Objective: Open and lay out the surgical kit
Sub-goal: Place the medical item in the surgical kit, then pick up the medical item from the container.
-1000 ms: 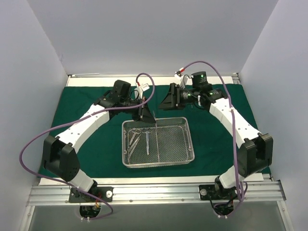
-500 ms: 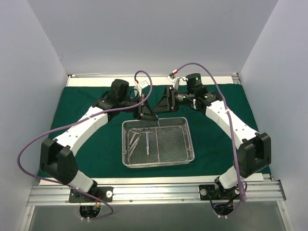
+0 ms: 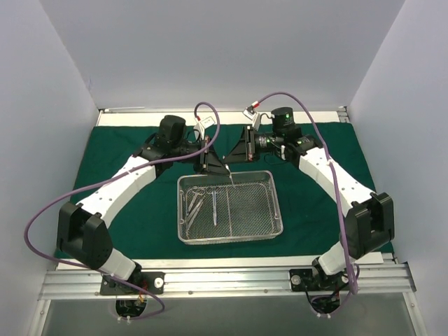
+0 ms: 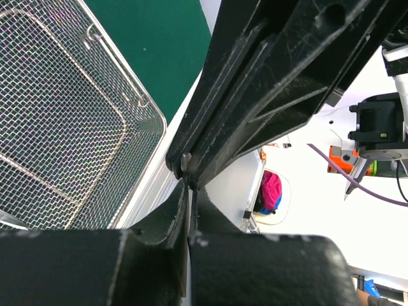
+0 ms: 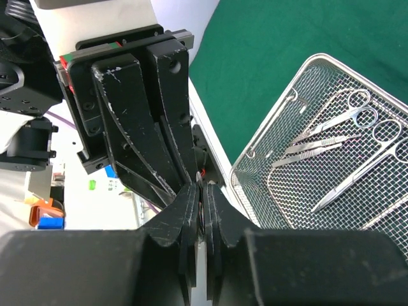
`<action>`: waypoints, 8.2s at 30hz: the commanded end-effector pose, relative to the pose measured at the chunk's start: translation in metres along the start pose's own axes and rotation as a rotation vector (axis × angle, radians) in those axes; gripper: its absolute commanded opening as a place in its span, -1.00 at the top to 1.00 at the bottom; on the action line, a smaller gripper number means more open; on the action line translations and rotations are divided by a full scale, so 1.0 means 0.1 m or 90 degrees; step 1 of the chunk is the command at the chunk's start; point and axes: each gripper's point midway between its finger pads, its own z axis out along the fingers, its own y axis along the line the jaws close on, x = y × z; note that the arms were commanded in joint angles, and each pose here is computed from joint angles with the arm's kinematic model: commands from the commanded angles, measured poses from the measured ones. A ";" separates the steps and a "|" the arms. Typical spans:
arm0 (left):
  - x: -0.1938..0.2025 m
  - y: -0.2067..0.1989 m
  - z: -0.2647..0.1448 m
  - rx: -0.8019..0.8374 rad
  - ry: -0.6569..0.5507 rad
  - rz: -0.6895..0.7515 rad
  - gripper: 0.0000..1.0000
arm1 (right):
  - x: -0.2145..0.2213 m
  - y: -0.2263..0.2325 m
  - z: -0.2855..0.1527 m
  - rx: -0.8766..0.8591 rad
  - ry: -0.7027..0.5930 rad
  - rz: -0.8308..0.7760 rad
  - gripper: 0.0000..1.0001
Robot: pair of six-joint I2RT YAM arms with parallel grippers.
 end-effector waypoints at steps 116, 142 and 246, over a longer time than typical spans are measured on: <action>1.88 -1.01 -1.19 0.177 0.200 -0.243 -0.17 | 1.36 1.40 0.37 0.174 0.126 -1.319 1.00; 0.52 0.44 -1.89 -0.420 -0.190 -0.155 -0.86 | -1.37 -2.00 -1.21 0.828 -0.110 -0.101 1.00; 1.05 2.57 0.49 -0.757 0.134 -0.076 0.36 | -0.39 -0.88 -1.59 0.651 -0.171 -0.071 -0.01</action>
